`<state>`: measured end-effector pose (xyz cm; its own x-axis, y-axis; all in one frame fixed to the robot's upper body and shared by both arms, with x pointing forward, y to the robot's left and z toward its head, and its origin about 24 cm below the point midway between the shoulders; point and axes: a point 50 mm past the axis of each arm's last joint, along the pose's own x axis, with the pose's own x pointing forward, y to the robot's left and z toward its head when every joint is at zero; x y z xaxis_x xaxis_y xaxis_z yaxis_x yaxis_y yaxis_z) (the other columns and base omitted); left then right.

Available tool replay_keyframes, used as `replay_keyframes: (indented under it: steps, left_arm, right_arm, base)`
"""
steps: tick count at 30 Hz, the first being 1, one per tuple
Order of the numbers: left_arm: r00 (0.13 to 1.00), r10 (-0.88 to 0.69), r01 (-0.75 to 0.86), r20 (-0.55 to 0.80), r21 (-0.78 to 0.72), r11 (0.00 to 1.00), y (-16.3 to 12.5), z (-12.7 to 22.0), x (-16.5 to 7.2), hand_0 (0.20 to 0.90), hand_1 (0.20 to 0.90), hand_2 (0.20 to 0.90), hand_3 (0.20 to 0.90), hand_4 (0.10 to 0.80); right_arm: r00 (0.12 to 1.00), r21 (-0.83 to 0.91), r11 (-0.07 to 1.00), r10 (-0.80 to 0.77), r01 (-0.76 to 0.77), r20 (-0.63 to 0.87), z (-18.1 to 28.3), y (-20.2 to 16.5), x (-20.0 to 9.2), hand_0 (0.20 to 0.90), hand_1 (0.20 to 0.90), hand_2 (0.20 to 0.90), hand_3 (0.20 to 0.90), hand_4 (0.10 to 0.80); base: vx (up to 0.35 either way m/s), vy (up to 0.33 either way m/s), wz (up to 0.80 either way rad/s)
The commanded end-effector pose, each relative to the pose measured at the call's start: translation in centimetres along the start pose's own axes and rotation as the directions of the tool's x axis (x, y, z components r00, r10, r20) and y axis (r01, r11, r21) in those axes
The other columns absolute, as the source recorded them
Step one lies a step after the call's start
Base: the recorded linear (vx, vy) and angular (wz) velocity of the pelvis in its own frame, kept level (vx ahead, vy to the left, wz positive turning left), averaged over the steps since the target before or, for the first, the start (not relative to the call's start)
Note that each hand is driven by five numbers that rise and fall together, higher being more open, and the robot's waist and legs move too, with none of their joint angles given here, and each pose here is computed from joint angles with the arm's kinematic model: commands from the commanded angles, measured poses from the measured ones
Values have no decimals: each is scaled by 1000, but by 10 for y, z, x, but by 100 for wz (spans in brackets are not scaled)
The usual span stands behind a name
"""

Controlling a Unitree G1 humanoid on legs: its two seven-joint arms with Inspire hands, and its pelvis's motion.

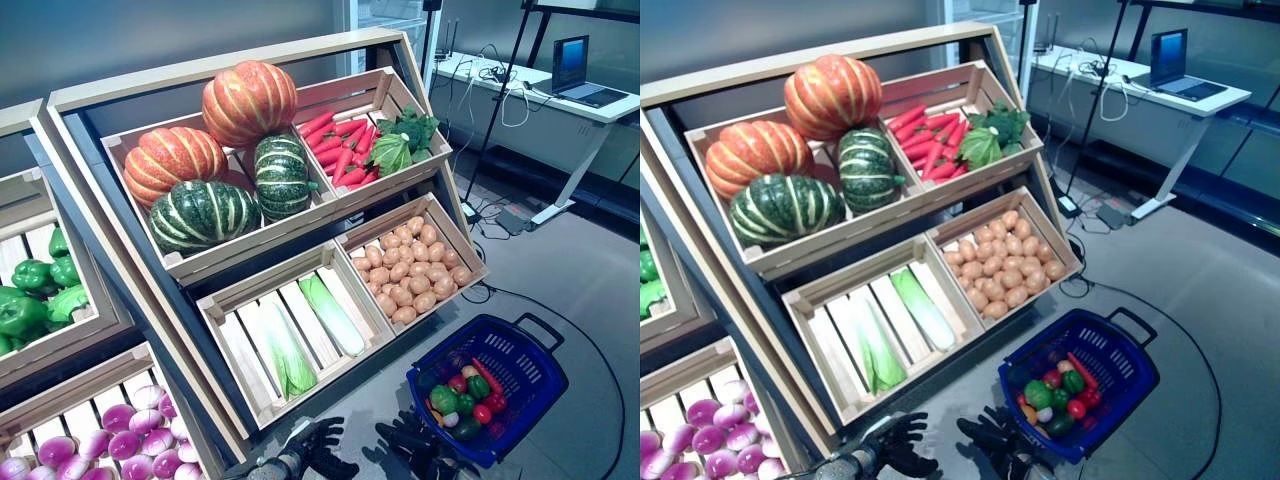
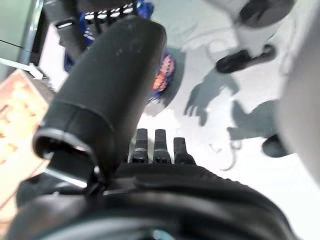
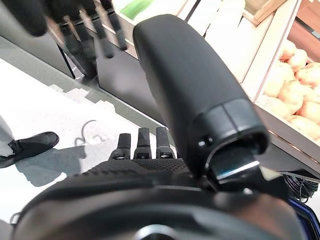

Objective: Put vegetables into the basket

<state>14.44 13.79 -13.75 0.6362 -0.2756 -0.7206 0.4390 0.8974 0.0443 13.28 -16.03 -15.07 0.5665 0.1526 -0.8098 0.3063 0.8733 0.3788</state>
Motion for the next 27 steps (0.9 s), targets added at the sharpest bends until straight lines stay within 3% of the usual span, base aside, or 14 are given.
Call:
replay_keyframes:
  steps: [1, 2, 5, 6, 7, 10, 13, 15, 21, 27]
  left_arm:
    - [887, 57, -210, 457, 292, 933, 33, 108, 7, 900, 900, 900, 900, 800]
    - [858, 67, -269, 509, 335, 903, 38, 117, 2, 900, 900, 900, 900, 800]
    - [722, -17, -492, 692, 530, 690, 59, 149, -24, 900, 900, 900, 900, 800]
    - [714, -39, -507, 699, 555, 659, 59, 151, -27, 900, 900, 900, 900, 800]
    - [658, -94, -583, 747, 584, 565, 66, 159, -40, 900, 900, 900, 900, 800]
    - [545, -177, -760, 820, 572, 310, 94, 178, -73, 900, 900, 900, 900, 800]
    - [509, -226, -819, 830, 548, 171, 111, 185, -92, 900, 900, 900, 900, 800]
    - [540, -259, -819, 801, 571, 55, 122, 191, -99, 900, 900, 900, 900, 800]
    - [620, -229, -785, 750, 596, -173, 143, 218, -85, 900, 900, 900, 900, 800]
    - [669, -177, -720, 722, 570, -396, 173, 249, -84, 900, 900, 900, 900, 800]
  right_arm:
    - [965, -195, 979, 112, -66, 238, 65, 46, 8, 900, 900, 900, 900, 800]
    - [958, -223, 974, 110, -49, 266, 71, 46, 6, 900, 900, 900, 900, 800]
    - [922, -319, 947, 96, 31, 375, 92, 37, -5, 900, 900, 900, 900, 800]
    - [919, -325, 945, 96, 36, 382, 94, 37, -5, 900, 900, 900, 900, 800]
    - [904, -352, 933, 88, 72, 419, 102, 31, -10, 900, 900, 900, 900, 800]
    - [863, -442, 885, 104, 146, 494, 118, 24, -22, 900, 900, 900, 900, 800]
    - [850, -449, 878, 101, 169, 517, 124, 18, -29, 900, 900, 900, 900, 800]
    - [841, -406, 898, 80, 173, 535, 131, 8, -35, 900, 900, 900, 900, 800]
    - [788, -373, 906, 79, 198, 611, 189, -4, -44, 900, 900, 900, 900, 800]
    - [738, -400, 903, 162, 155, 654, 238, 20, -49, 900, 900, 900, 900, 800]
  base:
    - [-40, -9, 2]
    - [-33, -6, 2]
    - [0, -1, 3]
    - [10, 3, 6]
    - [18, 12, 7]
    - [48, 20, 10]
    - [93, 26, 4]
    - [60, 56, 1]
    - [-193, 87, 3]
    - [-240, 53, -4]
